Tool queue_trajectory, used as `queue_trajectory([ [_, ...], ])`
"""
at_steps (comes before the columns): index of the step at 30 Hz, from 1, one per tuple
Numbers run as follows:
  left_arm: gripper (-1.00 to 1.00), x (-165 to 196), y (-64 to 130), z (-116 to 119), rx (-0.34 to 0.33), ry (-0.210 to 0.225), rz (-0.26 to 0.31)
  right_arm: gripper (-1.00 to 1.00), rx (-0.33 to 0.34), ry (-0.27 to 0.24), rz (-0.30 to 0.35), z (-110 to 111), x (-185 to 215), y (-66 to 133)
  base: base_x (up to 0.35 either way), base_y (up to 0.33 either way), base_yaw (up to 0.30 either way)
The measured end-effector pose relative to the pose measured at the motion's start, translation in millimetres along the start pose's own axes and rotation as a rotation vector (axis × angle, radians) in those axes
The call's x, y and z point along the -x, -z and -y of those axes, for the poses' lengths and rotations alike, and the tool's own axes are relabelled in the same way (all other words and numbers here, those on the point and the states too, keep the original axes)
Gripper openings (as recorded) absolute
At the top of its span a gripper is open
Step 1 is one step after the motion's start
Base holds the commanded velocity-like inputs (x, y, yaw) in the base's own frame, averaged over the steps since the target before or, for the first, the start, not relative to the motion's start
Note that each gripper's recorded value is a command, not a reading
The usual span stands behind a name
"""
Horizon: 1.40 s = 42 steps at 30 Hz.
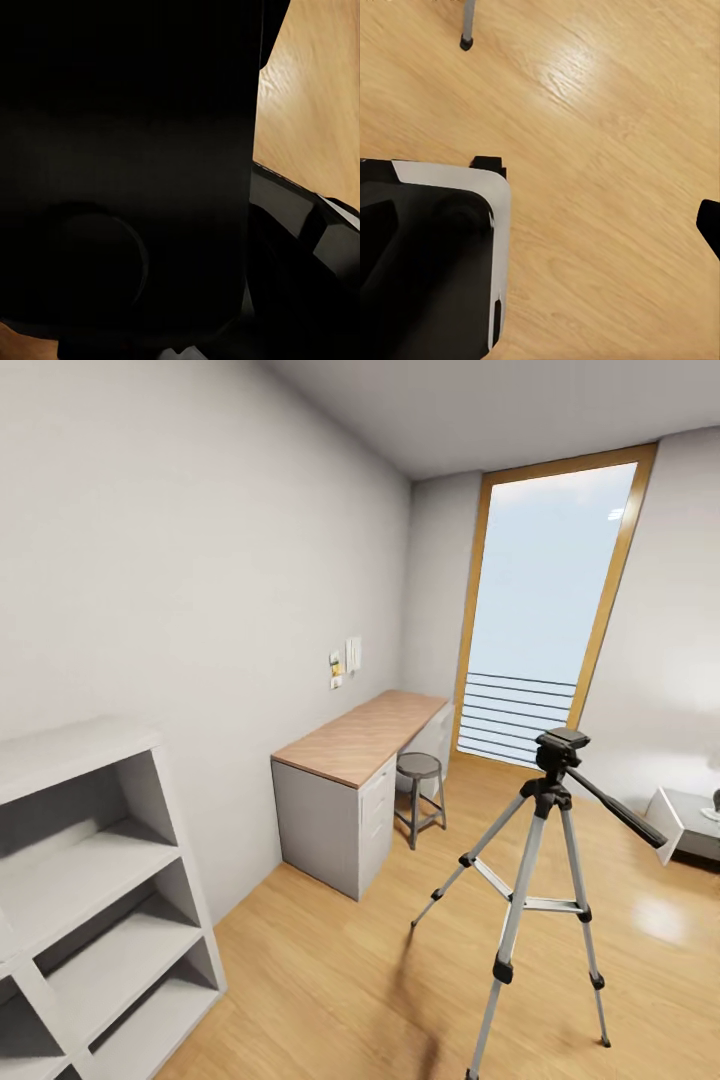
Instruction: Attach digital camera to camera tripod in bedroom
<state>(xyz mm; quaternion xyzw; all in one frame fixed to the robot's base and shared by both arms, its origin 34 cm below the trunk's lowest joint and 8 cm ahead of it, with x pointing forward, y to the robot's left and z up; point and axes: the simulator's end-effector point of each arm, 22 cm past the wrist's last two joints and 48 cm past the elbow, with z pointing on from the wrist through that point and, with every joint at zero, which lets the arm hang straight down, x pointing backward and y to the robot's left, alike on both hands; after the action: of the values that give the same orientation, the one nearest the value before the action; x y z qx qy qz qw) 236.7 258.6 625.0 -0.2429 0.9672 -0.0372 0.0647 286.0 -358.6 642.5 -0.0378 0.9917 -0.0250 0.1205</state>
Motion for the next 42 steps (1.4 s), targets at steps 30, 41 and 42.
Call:
queue_trajectory([
  [30,-1.00,8.4,0.1,6.5,-0.009,-0.019,0.012,1.00,0.001,-0.006,-0.002,-0.8,-0.6,0.1,0.177,0.191,-0.036],
  [41,-1.00,8.5,0.0,6.6,-0.009,-0.019,0.011,1.00,0.001,-0.007,-0.003,-0.9,-0.8,-0.1,0.083,0.187,-0.272],
  [42,-1.00,8.5,0.0,6.6,-0.009,-0.019,0.011,1.00,0.001,-0.007,-0.003,-0.9,-0.8,-0.1,0.015,0.107,-0.289],
])
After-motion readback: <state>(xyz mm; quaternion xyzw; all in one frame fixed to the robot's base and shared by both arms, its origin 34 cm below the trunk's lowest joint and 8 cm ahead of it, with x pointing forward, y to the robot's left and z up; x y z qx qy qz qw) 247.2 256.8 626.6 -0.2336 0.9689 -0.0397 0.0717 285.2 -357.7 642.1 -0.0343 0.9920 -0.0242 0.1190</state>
